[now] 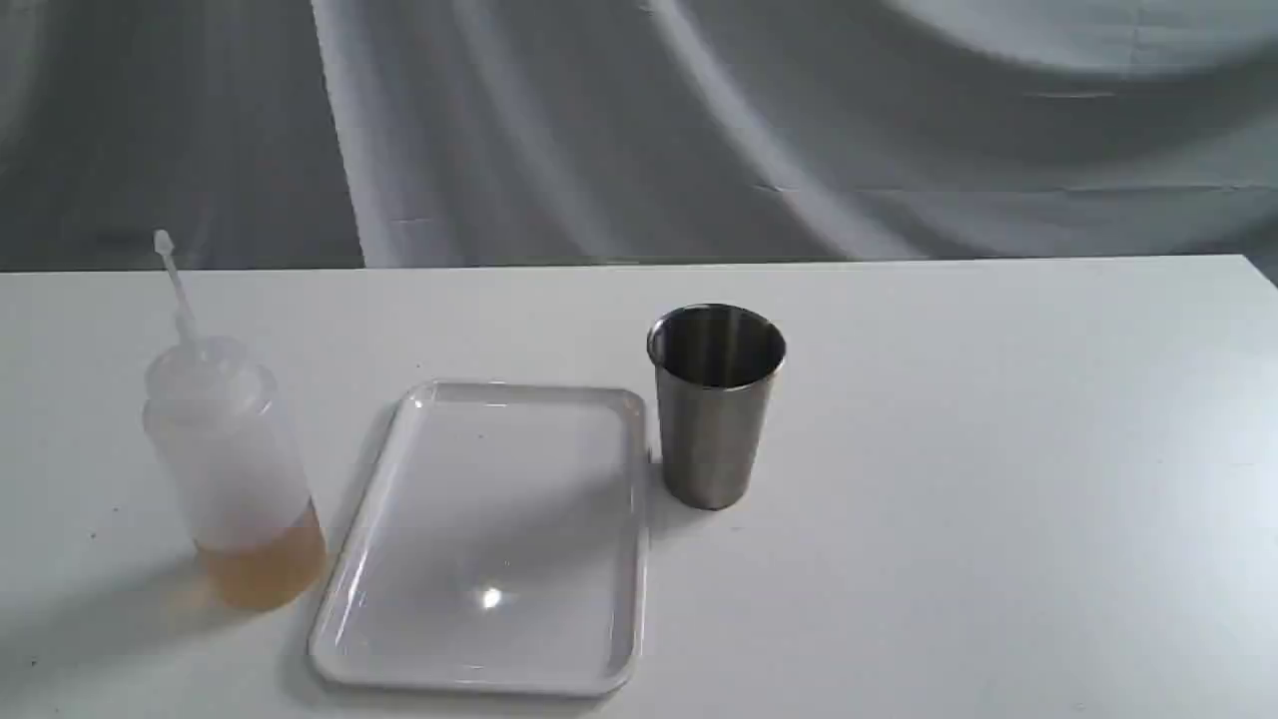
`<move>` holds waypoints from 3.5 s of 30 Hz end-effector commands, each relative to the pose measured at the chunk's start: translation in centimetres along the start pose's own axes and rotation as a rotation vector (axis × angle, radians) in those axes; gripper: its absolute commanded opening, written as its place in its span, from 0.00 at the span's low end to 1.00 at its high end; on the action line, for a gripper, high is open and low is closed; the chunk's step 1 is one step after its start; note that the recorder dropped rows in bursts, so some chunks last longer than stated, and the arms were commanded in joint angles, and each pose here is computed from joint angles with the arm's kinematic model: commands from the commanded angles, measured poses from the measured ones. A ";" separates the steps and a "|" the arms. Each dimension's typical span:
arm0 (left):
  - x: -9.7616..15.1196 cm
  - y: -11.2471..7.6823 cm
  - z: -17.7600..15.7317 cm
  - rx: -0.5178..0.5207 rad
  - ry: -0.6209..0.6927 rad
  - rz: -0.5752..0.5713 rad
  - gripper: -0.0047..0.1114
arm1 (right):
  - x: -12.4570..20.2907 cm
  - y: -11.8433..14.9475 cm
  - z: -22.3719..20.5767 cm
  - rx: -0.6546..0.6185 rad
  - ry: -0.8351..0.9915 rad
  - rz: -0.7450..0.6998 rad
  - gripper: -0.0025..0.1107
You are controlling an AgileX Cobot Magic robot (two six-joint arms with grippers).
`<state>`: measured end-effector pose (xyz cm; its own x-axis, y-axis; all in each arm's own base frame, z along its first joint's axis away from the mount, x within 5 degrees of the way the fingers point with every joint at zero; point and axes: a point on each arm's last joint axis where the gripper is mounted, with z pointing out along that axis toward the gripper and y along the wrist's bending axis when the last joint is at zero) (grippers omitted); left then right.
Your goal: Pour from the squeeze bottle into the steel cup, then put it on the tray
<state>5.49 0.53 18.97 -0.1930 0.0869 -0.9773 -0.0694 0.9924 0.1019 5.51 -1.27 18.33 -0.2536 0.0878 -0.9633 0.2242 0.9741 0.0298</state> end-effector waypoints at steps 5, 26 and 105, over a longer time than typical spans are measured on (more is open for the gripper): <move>0.1 0.0 0.0 -0.003 -0.008 -0.002 0.11 | 0.1 0.0 0.0 0.007 -0.006 0.005 0.02; 0.1 0.0 0.0 -0.003 -0.008 -0.002 0.11 | 0.1 0.0 0.0 0.007 -0.006 0.005 0.02; 0.1 0.0 0.0 -0.003 -0.008 -0.002 0.11 | -8.3 0.7 -3.4 -0.108 -0.654 0.096 0.02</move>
<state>5.49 0.53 18.97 -0.1930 0.0869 -0.9773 -0.0694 0.9924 0.1019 4.91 -0.83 26.25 0.3599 0.1161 -0.9257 0.1182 0.9786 0.1687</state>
